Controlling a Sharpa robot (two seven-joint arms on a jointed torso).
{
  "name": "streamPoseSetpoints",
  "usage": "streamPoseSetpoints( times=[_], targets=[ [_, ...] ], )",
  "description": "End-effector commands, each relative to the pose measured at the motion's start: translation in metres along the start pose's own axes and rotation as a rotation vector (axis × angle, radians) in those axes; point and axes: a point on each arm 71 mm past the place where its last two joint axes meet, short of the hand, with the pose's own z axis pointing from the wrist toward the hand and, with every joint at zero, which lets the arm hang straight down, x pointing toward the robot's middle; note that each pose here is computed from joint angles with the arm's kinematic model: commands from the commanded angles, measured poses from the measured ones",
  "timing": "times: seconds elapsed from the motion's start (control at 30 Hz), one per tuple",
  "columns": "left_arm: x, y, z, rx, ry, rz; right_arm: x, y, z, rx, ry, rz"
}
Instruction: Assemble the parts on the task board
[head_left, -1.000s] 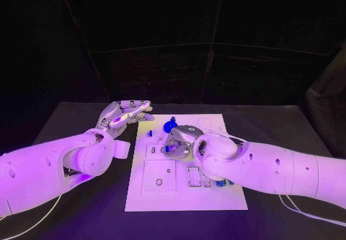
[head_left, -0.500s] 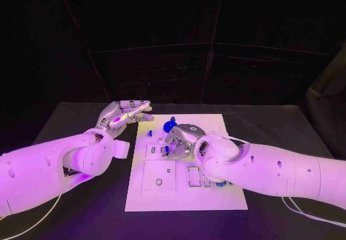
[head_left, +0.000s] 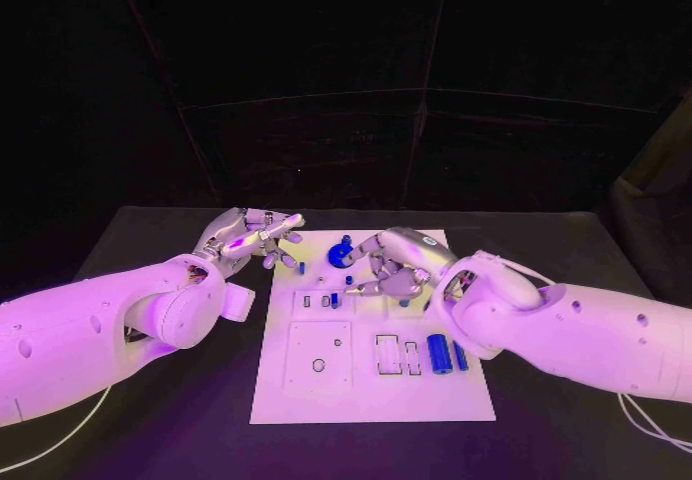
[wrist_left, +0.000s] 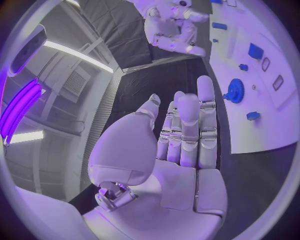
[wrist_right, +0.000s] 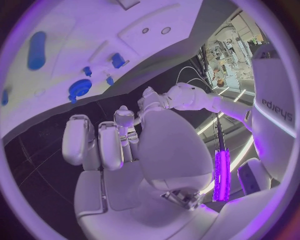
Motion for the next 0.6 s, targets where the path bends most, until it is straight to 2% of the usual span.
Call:
streamPoseSetpoints(
  times=[0.03, 0.13, 0.2, 0.43, 0.6],
  targets=[
    [0.0094, 0.0127, 0.0015, -0.269, 0.212, 0.255, -0.023, -0.011, -0.005, -0.019, 0.051, 0.262],
    [0.0125, 0.0137, 0.0052, -0.414, 0.307, 0.438, -0.045, -0.032, -0.013, 0.043, 0.043, 0.322],
    [0.0135, 0.0130, 0.0087, -0.485, 0.339, 0.542, -0.056, -0.044, -0.018, 0.077, 0.029, 0.342],
    [0.0172, 0.0061, 0.0270, -0.618, 0.347, 0.778, -0.074, -0.067, -0.029, 0.148, -0.010, 0.355],
    [0.0295, 0.0106, 0.0409, -0.695, 0.369, 0.901, -0.077, -0.074, -0.031, 0.174, -0.019, 0.355]
  ],
)
